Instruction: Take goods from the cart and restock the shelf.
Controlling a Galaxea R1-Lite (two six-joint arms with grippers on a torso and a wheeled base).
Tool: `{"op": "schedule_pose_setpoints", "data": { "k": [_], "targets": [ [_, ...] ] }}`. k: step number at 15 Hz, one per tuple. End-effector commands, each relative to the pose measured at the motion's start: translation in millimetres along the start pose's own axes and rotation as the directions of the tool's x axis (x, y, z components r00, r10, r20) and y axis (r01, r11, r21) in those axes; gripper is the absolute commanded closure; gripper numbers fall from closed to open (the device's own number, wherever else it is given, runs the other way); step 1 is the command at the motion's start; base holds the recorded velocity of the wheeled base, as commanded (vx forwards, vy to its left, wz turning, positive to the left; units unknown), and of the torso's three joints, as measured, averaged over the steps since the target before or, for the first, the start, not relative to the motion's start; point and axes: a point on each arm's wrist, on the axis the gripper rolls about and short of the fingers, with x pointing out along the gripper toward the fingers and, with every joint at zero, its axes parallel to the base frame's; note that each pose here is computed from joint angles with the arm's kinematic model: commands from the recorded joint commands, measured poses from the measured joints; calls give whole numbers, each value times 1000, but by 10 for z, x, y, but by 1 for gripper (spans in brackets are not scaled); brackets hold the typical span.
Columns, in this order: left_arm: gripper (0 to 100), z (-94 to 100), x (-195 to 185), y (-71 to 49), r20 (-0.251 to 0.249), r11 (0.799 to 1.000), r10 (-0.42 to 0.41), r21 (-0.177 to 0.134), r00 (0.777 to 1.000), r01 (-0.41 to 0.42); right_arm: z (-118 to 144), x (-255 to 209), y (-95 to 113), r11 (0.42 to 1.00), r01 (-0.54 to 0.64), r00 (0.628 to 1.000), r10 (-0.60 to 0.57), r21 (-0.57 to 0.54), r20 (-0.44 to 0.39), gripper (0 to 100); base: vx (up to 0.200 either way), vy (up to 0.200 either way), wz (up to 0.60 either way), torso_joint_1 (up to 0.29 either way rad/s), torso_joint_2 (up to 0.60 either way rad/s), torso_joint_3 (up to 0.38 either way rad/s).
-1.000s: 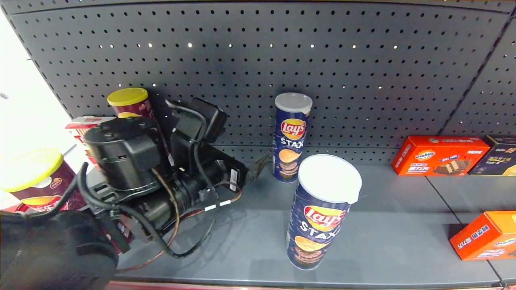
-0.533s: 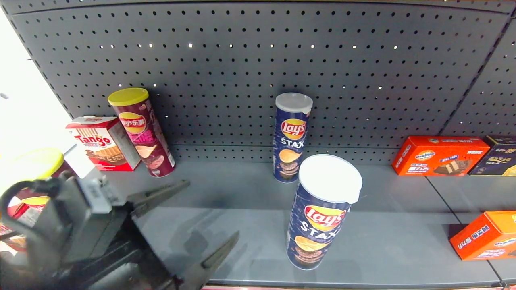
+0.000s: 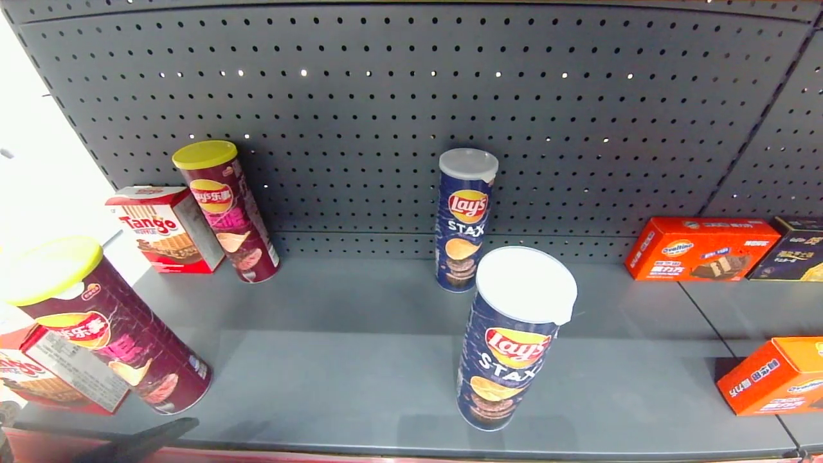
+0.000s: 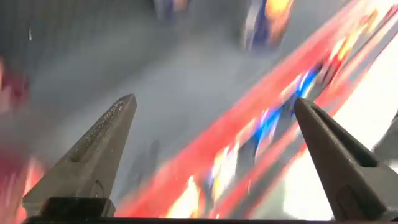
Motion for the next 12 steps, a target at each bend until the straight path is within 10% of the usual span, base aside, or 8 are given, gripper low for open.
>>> {"op": "schedule_pose_setpoints", "data": {
  "k": [1,5,11,12],
  "targets": [
    [0,-150,-286,87,-11,978,206,-23,979,-206,1,1,0,1000,-1,1000,1,0,-1,0,0,0,0,0,0,0],
    [0,-448,-632,-16,-79,863,501,-29,862,-504,1,1,0,1000,-1,1000,1,0,-1,0,0,0,0,0,0,0],
    [0,-549,-738,-138,-22,818,572,-61,820,-572,1,1,0,1000,-1,1000,1,0,-1,0,0,0,0,0,0,0],
    [0,-548,-732,-153,-41,761,644,-60,764,-645,1,1,0,1000,-1,1000,1,0,-1,0,0,0,0,0,0,0]
  ]
}}
